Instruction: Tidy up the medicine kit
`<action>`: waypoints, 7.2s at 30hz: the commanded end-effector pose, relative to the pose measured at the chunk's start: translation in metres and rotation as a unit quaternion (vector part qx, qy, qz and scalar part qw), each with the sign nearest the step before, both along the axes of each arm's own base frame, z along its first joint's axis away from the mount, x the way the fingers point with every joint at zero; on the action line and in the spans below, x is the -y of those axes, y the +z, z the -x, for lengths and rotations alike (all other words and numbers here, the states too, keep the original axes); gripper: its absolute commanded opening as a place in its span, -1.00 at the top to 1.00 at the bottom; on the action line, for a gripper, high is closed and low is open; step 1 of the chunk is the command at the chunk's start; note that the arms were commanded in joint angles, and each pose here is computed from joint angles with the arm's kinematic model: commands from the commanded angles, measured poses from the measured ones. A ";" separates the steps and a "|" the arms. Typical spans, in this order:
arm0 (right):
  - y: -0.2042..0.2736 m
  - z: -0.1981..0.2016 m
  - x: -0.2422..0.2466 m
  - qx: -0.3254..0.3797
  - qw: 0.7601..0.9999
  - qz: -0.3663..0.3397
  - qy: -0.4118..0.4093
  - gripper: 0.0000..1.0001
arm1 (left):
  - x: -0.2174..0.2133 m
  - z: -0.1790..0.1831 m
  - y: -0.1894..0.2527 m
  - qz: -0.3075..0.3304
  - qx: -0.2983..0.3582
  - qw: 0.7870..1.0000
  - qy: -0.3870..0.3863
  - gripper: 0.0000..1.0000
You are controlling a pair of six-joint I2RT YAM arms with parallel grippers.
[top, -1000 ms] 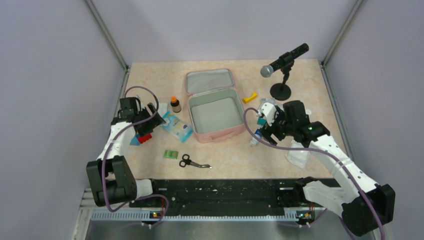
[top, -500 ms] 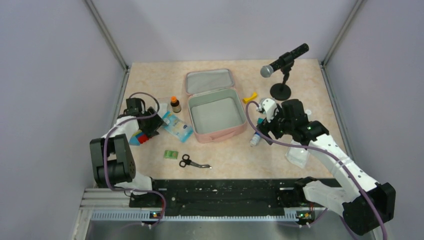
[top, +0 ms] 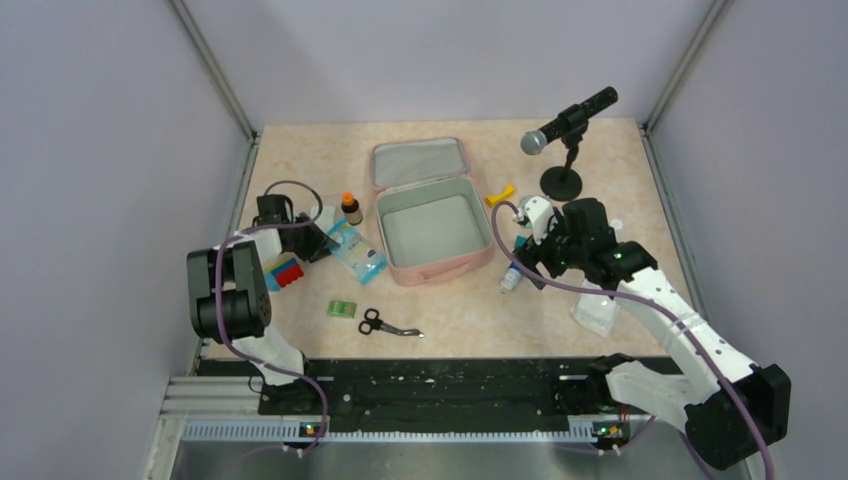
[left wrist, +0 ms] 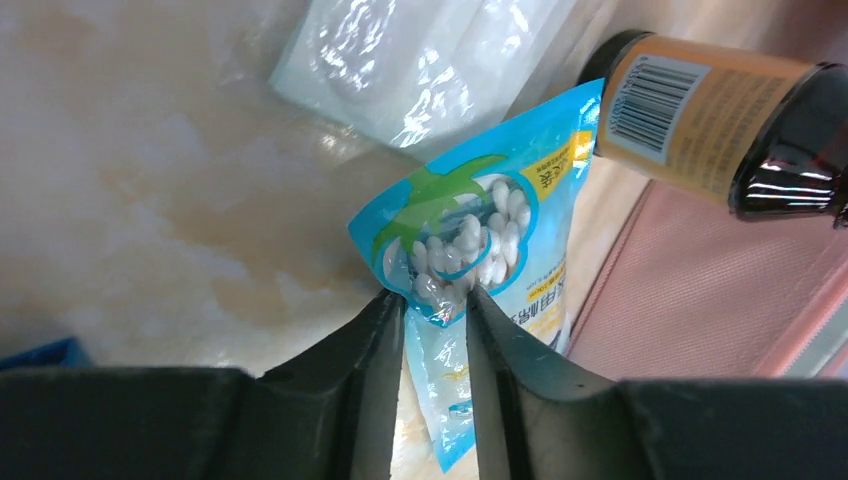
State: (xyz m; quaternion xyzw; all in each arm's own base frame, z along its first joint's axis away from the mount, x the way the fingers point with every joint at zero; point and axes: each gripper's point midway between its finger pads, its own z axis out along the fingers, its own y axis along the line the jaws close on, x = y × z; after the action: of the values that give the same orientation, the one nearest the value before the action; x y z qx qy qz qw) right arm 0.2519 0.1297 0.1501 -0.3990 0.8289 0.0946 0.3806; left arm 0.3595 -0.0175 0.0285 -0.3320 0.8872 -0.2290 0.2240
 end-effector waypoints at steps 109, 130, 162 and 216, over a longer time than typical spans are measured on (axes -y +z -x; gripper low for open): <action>-0.096 0.057 0.128 -0.168 0.954 0.249 0.021 -0.66 | 0.276 -0.049 0.144 -0.072 0.240 0.883 -0.398 0.03; -0.126 0.050 0.141 -0.140 0.952 0.273 0.010 0.50 | 0.182 -0.073 0.224 -0.089 0.300 0.894 -0.322 0.13; 0.042 -0.091 -0.141 0.184 0.877 0.133 0.424 1.00 | 0.075 -0.020 0.268 -0.107 0.315 0.902 -0.277 0.09; 0.052 -0.090 -0.116 0.118 0.980 0.012 0.160 -0.40 | 0.044 0.008 0.243 -0.143 0.294 0.904 -0.275 -0.09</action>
State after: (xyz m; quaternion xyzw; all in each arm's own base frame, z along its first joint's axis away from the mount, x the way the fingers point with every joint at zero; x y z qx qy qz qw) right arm 0.3617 0.2735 0.1955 -0.6612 0.6141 0.0583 0.4270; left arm 0.3482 -0.0573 0.2367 -0.0144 0.8870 -0.2352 0.3971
